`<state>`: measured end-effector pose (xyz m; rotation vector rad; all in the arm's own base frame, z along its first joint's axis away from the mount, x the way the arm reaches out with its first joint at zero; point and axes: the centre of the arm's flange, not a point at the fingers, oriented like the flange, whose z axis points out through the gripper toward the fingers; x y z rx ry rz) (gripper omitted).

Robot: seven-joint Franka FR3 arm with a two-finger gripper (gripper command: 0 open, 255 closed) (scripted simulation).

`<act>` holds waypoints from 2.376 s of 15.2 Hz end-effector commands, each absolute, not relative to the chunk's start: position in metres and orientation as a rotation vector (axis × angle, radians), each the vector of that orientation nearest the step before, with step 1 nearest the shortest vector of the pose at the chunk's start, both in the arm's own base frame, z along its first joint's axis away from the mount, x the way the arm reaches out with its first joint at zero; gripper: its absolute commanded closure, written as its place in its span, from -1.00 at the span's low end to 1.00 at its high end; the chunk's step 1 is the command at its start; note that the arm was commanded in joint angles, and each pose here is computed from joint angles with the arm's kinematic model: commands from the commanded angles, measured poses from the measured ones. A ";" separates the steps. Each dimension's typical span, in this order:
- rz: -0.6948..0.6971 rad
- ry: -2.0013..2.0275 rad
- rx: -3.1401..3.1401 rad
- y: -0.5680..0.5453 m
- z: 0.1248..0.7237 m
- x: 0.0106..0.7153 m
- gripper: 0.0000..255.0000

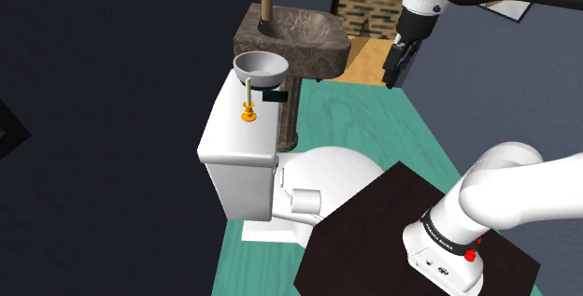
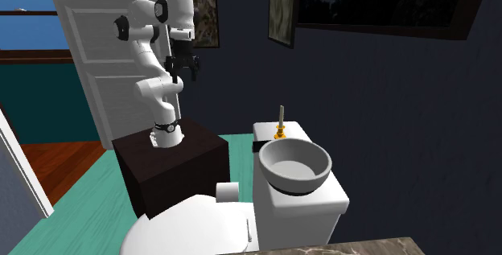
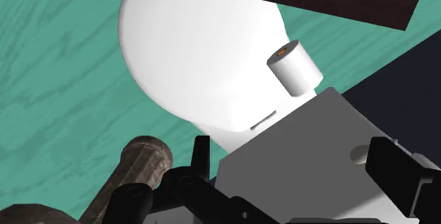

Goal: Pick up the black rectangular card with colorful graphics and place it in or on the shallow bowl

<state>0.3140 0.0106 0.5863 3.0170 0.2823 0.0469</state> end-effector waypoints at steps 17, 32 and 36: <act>0.517 0.630 2.228 0.153 0.398 0.384 -1.00; 0.762 0.788 1.545 0.189 0.231 0.486 -1.00; 0.762 0.788 1.545 0.177 0.229 0.503 -1.00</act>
